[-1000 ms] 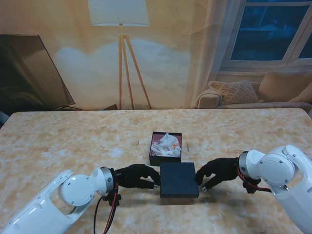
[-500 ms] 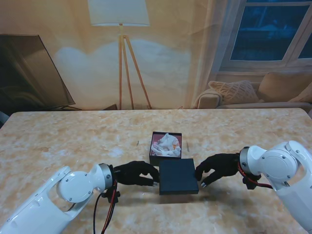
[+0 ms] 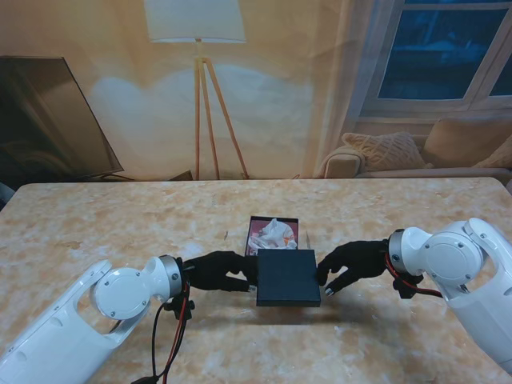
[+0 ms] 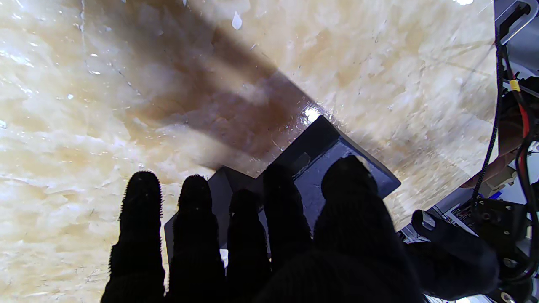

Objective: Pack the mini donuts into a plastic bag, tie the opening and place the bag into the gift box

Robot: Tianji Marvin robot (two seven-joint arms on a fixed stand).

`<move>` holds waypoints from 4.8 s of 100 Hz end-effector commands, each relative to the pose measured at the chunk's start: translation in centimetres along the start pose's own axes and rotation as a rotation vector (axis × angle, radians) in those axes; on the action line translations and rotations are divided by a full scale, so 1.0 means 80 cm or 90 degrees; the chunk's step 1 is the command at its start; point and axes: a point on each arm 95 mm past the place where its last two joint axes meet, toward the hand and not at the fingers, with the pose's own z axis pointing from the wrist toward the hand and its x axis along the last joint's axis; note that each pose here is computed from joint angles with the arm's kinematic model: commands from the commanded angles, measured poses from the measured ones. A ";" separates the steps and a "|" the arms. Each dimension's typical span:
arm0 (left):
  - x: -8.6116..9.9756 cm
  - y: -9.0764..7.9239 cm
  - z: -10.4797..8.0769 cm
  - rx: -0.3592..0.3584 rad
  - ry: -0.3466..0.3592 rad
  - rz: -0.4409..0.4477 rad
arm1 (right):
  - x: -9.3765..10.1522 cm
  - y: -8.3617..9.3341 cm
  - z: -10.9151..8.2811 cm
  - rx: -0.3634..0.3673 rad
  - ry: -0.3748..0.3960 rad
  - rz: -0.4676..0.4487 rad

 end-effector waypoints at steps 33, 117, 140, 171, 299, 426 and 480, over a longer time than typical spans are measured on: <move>0.014 -0.025 0.016 0.017 0.002 -0.004 | 0.008 0.024 0.020 -0.017 0.023 0.015; -0.011 -0.057 0.031 0.057 -0.045 -0.006 | -0.011 0.057 0.053 -0.025 0.000 0.051; -0.014 -0.063 0.035 0.073 -0.051 0.001 | -0.016 0.065 0.059 -0.024 -0.005 0.060; -0.020 -0.075 0.048 0.100 -0.069 -0.006 | -0.021 0.075 0.063 -0.031 -0.019 0.076; -0.039 -0.075 0.060 0.122 -0.097 -0.061 | -0.045 0.092 0.095 -0.050 -0.046 0.124; -0.044 -0.056 0.056 0.120 -0.103 -0.075 | -0.047 0.085 0.095 -0.038 -0.061 0.108; -0.047 -0.055 0.056 0.131 -0.110 -0.092 | -0.046 0.086 0.094 -0.042 -0.057 0.105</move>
